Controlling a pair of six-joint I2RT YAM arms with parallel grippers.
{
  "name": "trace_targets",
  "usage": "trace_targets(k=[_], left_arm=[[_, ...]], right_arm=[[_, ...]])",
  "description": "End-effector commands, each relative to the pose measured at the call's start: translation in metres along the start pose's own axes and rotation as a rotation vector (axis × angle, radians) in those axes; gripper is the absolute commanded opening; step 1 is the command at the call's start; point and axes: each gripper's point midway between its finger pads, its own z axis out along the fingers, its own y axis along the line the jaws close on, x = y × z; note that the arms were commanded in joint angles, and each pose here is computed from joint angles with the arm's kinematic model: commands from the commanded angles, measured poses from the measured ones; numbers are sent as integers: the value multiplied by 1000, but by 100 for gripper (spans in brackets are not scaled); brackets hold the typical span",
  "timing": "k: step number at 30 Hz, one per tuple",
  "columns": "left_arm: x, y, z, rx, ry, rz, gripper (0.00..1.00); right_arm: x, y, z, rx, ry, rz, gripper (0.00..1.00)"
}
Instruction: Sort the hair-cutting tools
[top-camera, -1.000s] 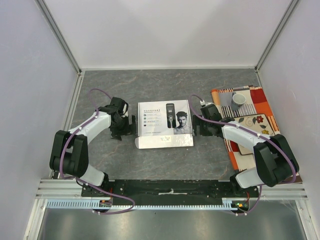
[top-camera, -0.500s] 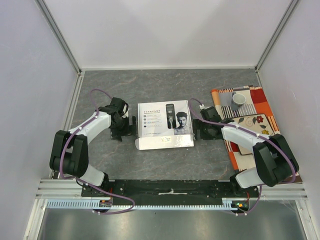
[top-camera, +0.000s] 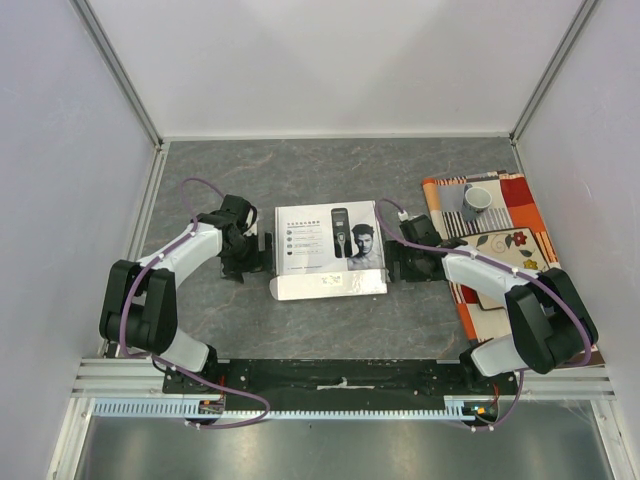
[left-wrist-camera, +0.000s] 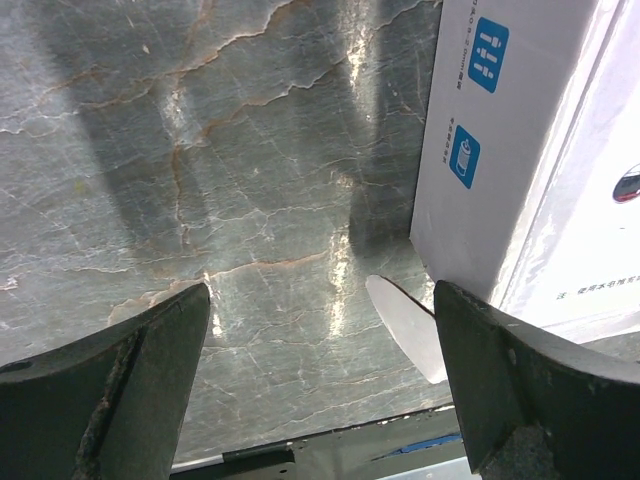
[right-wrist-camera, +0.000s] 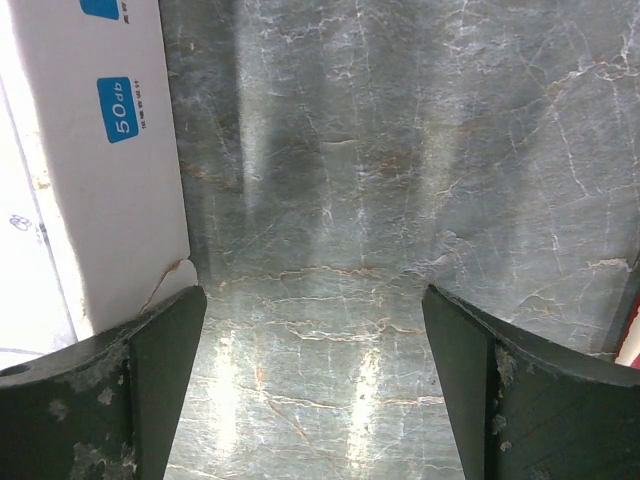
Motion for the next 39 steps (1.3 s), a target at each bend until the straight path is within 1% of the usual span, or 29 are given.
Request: trace_targets(k=[1, 5, 8, 11, 17, 21, 27, 33, 37, 39], left_arm=[[6, 0, -2, -9, 31, 53, 100], [3, 4, -2, -48, 20, 61, 100], [-3, 12, -2, -121, 0, 74, 100], [-7, 14, -1, -152, -8, 83, 100], [-9, 28, -1, -266, -20, 115, 100], [-9, 26, -4, -291, -28, 138, 100], [-3, 9, -2, -232, 0, 160, 100], [8, -13, 4, -100, 36, 150, 100], [21, -33, 5, 23, 87, 143, 100], [24, -40, 4, 67, 86, 142, 100]], right_arm=[[6, 17, -1, -68, 13, 8, 98], [5, 17, -1, -68, 13, 5, 98], [5, 18, 0, -68, 13, 3, 98], [5, 17, 0, -67, 12, 2, 98], [9, 16, 2, -66, 19, 2, 98], [10, 15, 4, -64, 21, 0, 98], [9, 16, 5, -64, 18, 2, 98], [9, 16, 4, -66, 15, 2, 98], [10, 15, 3, -67, 16, 2, 98], [10, 15, 2, -68, 13, 2, 98]])
